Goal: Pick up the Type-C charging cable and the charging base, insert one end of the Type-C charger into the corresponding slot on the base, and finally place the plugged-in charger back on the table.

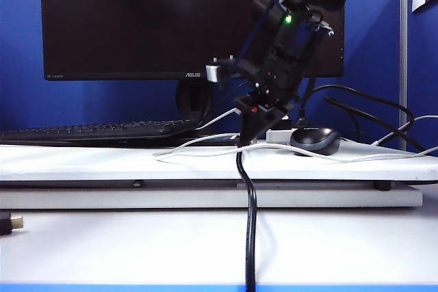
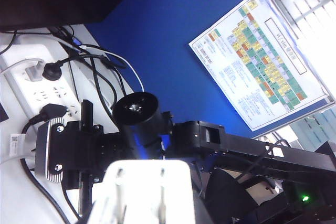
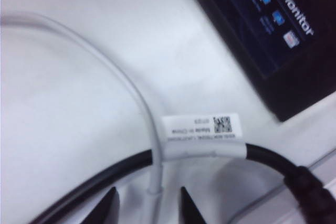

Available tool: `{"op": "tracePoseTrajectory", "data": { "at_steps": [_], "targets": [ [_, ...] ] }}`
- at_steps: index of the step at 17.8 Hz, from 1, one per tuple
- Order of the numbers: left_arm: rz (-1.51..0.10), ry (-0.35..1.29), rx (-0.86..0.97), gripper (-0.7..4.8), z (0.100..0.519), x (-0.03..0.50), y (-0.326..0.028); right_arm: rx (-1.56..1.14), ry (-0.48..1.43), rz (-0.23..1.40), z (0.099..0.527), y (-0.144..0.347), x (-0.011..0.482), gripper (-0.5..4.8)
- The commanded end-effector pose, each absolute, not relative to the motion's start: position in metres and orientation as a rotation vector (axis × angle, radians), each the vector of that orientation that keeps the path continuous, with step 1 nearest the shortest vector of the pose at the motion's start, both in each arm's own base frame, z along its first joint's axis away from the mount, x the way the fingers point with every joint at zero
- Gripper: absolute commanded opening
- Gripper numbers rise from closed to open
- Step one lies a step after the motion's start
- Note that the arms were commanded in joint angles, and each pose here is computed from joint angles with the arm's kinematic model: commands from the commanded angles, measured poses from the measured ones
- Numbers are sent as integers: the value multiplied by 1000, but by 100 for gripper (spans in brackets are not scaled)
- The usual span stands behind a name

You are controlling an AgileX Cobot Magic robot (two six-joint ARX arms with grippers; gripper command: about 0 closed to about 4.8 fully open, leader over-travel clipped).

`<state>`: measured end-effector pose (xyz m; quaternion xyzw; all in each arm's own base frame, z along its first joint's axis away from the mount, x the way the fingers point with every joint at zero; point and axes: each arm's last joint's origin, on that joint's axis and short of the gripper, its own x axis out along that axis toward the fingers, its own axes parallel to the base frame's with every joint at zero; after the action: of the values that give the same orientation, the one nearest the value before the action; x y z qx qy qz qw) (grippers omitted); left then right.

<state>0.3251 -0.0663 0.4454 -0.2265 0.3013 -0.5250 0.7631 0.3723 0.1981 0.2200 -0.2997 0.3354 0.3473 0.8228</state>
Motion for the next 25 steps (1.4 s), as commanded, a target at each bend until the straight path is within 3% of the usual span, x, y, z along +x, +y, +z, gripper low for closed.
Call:
{"op": "tracePoseTrajectory", "data": {
  "at_steps": [1, 3, 4, 5, 6, 12, 18, 25],
  "targets": [
    [-1160, 624, -477, -6, 452, 322, -66, -634, 709, 739, 216, 199, 376, 151],
    [-1160, 624, -478, -6, 451, 322, -66, -633, 699, 737, 210, 202, 380, 136],
    [-1160, 624, -478, -6, 451, 322, -66, -632, 695, 737, 211, 202, 381, 100],
    [-1160, 624, -478, -6, 451, 322, -66, -634, 690, 730, 214, 202, 382, 6],
    [-1160, 624, -478, -6, 451, 322, -66, -639, 684, 712, 221, 203, 384, -1],
    [-1161, 623, -477, -6, 452, 322, -66, -484, 675, 607, 289, 201, 384, -1],
    [-1162, 619, -475, -6, 453, 321, -66, 10, 590, 574, 393, 189, 354, -1],
    [-1204, 508, -433, -6, 469, 315, -66, 563, 637, 855, 473, 178, 311, -1]
  ]
}}
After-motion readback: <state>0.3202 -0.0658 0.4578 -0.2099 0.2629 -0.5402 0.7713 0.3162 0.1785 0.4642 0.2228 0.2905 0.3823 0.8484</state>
